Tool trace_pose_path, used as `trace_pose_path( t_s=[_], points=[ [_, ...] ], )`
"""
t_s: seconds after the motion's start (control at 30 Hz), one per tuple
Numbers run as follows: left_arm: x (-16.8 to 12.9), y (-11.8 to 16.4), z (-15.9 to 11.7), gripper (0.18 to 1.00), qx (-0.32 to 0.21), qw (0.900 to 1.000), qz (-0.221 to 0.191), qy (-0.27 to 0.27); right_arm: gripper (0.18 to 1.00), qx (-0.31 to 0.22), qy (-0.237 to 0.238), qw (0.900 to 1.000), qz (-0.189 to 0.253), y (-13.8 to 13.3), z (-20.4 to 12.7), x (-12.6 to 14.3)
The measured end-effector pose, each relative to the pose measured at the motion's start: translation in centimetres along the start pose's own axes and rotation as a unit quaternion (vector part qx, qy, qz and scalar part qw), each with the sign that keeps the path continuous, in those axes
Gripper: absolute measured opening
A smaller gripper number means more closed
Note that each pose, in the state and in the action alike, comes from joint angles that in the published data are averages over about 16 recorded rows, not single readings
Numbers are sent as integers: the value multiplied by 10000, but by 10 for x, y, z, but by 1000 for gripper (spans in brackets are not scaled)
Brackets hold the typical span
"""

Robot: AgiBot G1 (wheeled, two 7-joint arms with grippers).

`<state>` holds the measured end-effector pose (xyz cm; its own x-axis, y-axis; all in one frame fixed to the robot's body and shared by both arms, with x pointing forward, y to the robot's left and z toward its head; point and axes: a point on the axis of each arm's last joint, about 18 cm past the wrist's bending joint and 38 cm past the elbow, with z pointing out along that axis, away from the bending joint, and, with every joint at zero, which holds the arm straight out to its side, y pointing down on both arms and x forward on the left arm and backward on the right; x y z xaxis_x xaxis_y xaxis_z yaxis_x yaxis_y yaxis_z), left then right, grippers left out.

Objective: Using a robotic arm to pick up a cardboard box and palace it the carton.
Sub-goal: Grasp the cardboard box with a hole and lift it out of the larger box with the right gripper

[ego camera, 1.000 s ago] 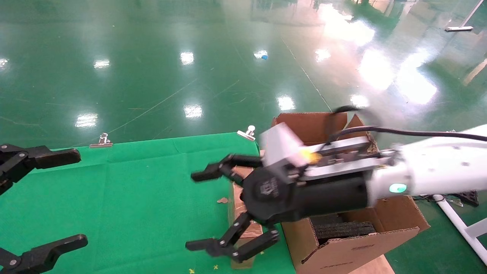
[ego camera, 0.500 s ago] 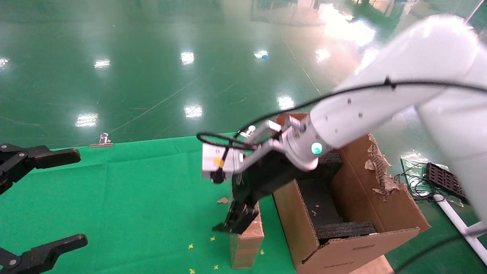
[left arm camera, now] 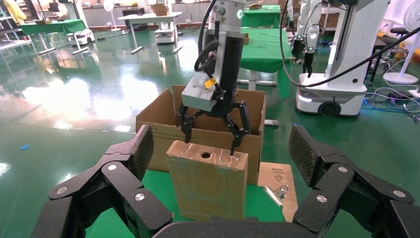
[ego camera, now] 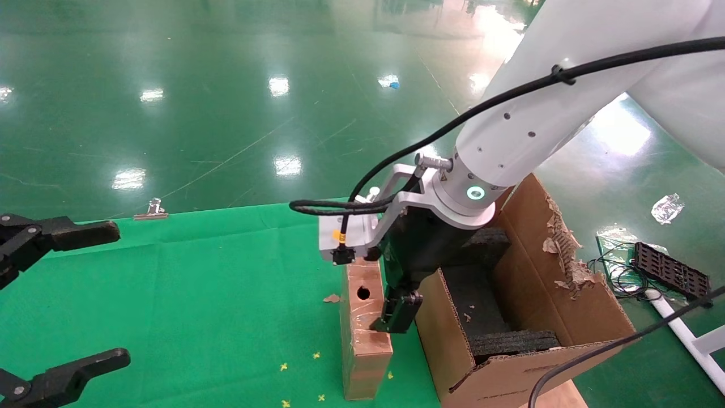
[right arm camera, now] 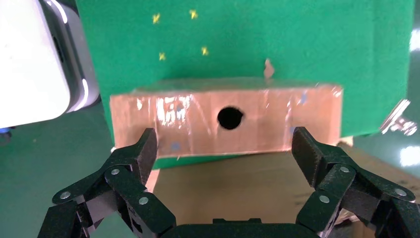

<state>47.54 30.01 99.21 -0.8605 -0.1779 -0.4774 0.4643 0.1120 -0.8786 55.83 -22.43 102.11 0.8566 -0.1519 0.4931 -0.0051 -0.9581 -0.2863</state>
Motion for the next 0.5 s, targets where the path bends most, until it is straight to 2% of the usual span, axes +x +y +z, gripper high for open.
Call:
trace_pose_path(
  t_s=[0.17, 0.3, 0.4, 0.5],
  points=[
    [0, 0, 0, 1001, 0, 10000, 0, 0, 1000, -73, -18, 9992, 402, 3, -2, 3],
    [0, 0, 0, 1001, 0, 10000, 0, 0, 1000, -6, -41, 9932, 1160, 8, -7, 11],
    [0, 0, 0, 1001, 0, 10000, 0, 0, 1000, 77, -82, 9812, 1929, 12, -12, 21],
    [0, 0, 0, 1001, 0, 10000, 0, 0, 1000, 171, -162, 9605, 2771, 18, -15, 31]
  ],
)
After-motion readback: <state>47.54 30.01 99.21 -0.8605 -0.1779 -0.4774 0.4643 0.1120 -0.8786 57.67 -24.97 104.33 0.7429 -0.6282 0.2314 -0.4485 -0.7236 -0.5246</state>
